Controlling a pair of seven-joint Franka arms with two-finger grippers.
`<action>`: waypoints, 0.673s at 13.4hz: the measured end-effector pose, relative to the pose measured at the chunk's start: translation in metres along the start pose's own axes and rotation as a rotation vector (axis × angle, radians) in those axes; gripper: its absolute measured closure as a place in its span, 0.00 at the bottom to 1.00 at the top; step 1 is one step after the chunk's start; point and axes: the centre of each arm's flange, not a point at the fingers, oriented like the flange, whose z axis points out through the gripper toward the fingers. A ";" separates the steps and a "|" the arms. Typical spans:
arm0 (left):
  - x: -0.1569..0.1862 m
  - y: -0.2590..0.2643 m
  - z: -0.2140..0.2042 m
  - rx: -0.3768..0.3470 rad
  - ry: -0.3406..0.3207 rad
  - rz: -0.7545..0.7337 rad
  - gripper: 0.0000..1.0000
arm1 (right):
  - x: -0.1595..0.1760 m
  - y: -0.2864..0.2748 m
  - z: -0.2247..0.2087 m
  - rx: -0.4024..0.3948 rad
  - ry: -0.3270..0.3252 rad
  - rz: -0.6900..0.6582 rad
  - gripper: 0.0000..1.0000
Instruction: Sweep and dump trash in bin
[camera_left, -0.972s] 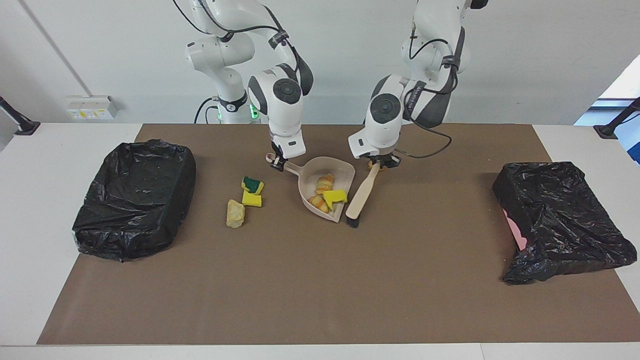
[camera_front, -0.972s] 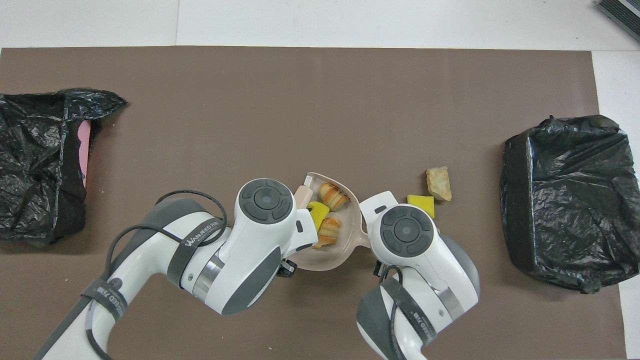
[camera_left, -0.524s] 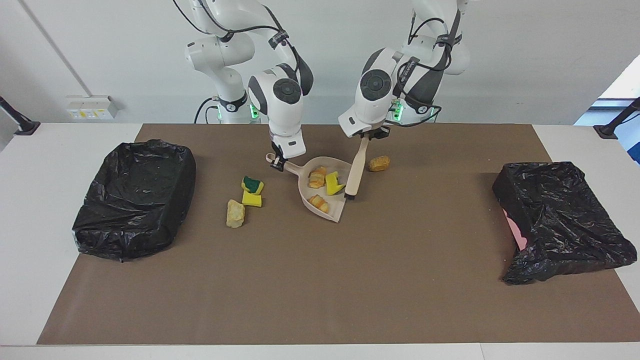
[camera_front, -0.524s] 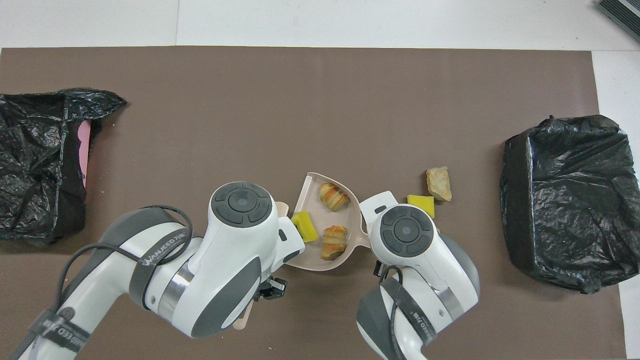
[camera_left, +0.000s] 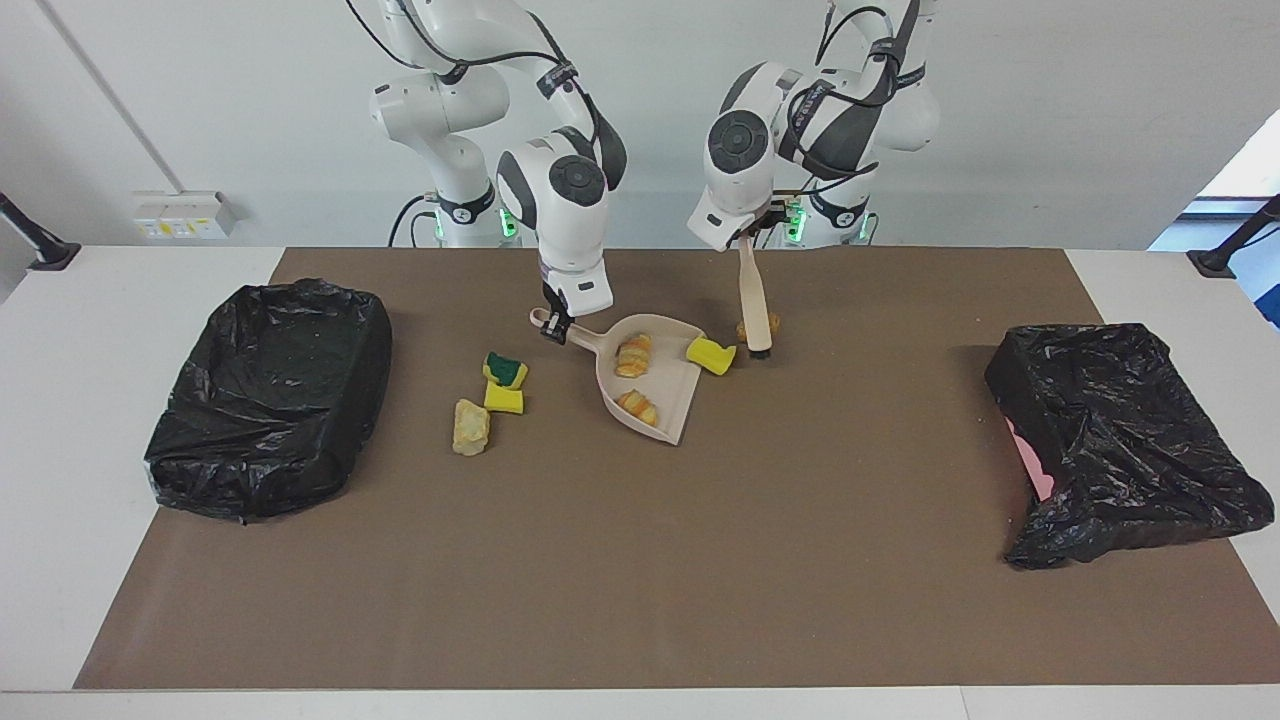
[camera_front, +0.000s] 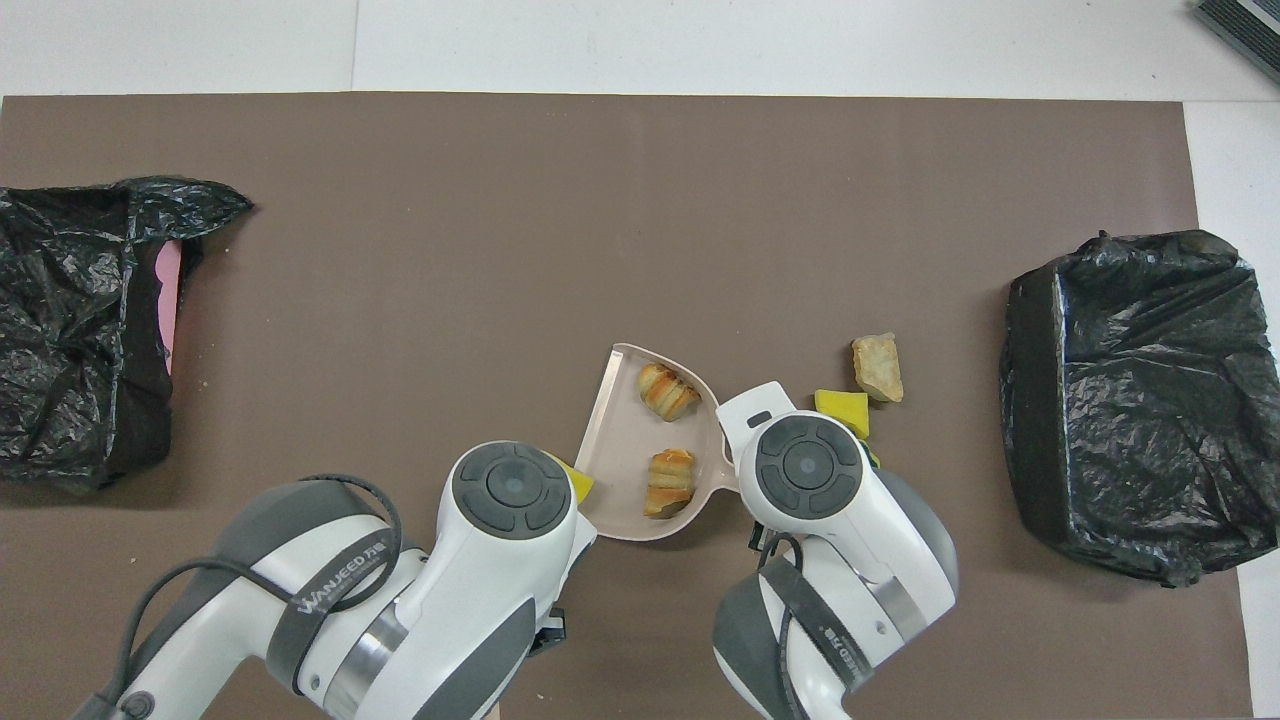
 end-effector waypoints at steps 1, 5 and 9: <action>-0.007 -0.001 0.006 0.010 0.001 -0.052 0.74 | 0.000 0.000 0.000 0.000 0.000 0.000 0.67; -0.020 -0.006 0.012 0.015 0.010 -0.280 0.74 | 0.000 0.000 0.000 0.000 0.000 0.000 0.67; -0.018 -0.005 0.038 -0.074 -0.006 -0.420 0.74 | 0.000 0.000 0.000 0.000 0.000 0.000 0.67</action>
